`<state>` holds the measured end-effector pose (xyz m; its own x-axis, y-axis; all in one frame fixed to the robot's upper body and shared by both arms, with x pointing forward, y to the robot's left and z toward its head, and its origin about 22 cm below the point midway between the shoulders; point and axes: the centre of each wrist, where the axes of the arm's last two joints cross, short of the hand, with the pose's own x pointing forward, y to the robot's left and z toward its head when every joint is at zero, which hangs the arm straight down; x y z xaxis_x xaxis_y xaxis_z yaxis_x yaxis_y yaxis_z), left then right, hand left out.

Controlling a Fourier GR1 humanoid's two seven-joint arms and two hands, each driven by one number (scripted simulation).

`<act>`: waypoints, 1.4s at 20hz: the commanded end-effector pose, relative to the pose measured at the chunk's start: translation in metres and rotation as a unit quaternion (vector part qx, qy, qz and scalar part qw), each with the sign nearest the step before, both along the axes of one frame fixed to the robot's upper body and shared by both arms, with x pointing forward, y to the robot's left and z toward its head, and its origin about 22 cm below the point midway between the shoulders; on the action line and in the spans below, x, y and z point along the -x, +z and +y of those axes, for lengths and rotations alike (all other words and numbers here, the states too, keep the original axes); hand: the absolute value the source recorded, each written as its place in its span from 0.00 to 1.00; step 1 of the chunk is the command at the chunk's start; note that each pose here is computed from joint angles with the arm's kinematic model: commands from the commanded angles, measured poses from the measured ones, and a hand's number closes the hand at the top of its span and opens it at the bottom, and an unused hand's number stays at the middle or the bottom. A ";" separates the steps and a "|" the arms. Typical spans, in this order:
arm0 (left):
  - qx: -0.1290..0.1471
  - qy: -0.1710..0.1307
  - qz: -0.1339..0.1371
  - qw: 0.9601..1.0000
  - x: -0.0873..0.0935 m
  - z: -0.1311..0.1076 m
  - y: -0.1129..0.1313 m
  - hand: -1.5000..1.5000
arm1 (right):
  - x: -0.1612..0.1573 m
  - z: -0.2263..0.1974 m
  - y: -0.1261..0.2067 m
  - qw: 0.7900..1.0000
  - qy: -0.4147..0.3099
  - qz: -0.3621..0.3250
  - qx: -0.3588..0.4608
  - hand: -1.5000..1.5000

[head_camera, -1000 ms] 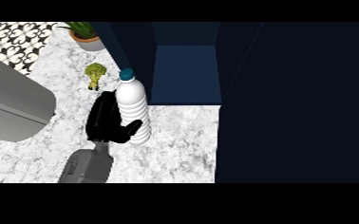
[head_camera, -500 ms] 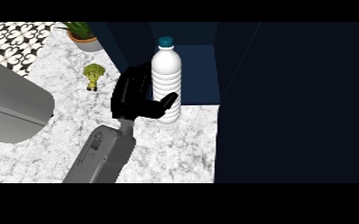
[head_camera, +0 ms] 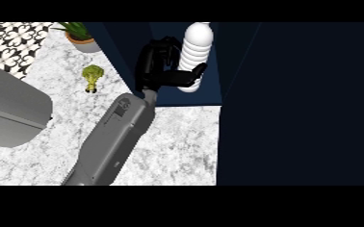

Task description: Pick up the bottled water, place it into the cabinet and close the cabinet

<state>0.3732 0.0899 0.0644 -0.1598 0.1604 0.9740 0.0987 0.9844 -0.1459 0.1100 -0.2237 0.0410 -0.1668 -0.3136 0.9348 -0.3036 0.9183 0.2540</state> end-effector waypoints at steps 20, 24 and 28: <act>-0.172 0.122 -0.006 0.977 -0.065 -0.008 -0.002 1.00 | -0.018 0.004 0.010 1.000 0.016 -0.004 -0.001 0.00; -0.222 0.146 -0.005 0.964 -0.064 0.021 -0.021 1.00 | -0.021 0.006 -0.003 1.000 0.018 -0.008 -0.008 0.00; -0.254 0.184 -0.009 0.950 -0.071 0.034 -0.012 1.00 | -0.008 -0.006 -0.002 1.000 0.025 0.000 0.009 0.00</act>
